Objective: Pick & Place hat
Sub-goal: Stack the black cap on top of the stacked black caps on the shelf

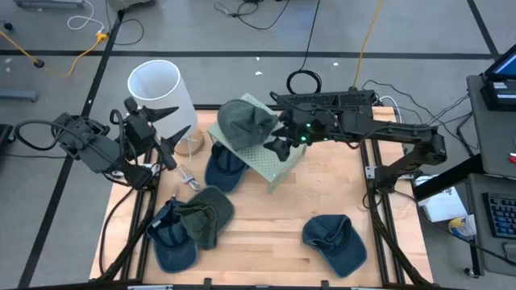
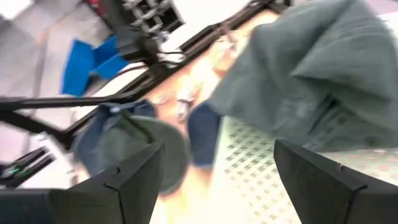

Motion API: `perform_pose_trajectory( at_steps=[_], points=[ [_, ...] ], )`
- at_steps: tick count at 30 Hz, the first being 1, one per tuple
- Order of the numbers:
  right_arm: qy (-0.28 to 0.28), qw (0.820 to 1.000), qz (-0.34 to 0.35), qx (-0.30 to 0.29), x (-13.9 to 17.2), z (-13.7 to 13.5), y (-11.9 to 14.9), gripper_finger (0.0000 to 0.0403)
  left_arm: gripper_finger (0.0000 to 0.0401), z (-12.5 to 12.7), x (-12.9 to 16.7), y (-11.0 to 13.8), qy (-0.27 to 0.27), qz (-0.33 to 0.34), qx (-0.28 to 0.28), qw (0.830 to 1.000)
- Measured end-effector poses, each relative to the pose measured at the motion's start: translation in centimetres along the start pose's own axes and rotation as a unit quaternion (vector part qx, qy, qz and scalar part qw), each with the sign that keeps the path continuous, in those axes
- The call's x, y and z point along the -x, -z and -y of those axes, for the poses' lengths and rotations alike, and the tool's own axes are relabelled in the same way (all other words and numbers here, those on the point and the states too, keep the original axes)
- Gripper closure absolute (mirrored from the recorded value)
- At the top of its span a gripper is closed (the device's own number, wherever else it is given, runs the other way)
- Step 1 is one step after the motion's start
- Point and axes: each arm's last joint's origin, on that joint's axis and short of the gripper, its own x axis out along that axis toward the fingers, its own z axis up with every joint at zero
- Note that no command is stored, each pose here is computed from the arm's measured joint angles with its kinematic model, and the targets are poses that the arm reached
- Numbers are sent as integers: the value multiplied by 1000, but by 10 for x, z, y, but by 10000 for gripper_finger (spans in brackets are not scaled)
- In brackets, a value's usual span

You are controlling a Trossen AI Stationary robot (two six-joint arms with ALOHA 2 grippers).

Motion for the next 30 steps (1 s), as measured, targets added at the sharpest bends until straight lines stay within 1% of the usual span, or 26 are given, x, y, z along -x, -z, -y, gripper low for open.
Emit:
perform_pose_trajectory(
  at_steps=[4,7,11,14,16,19,21,24,25,27,30],
  points=[
    [-48,999,-5,3,13,-6,-1,108,157,2,0,0,34,-4,70,997],
    [-79,997,-1,5,23,-9,-3,108,163,4,0,0,75,-15,136,988],
    [-107,994,1,7,32,-11,-5,108,173,8,1,1,128,-38,224,965],
    [-135,991,1,18,38,-12,-7,108,183,11,2,3,165,-71,288,940],
    [-147,989,0,21,41,-12,-8,108,189,13,2,6,190,-106,329,919],
    [-146,989,1,21,43,-11,-9,108,199,17,3,13,212,-172,392,879],
    [-147,989,4,29,44,-11,-9,108,207,22,4,18,218,-228,429,847],
    [-156,987,1,38,45,-11,-9,108,217,31,4,25,216,-313,478,792],
    [-158,987,2,39,46,-11,-9,108,221,35,3,27,214,-339,489,775],
    [-158,987,3,39,46,-12,-9,108,227,44,2,30,208,-383,503,746],
    [-158,986,3,44,46,-11,-9,108,235,57,0,35,187,-434,516,714]
  ],
)
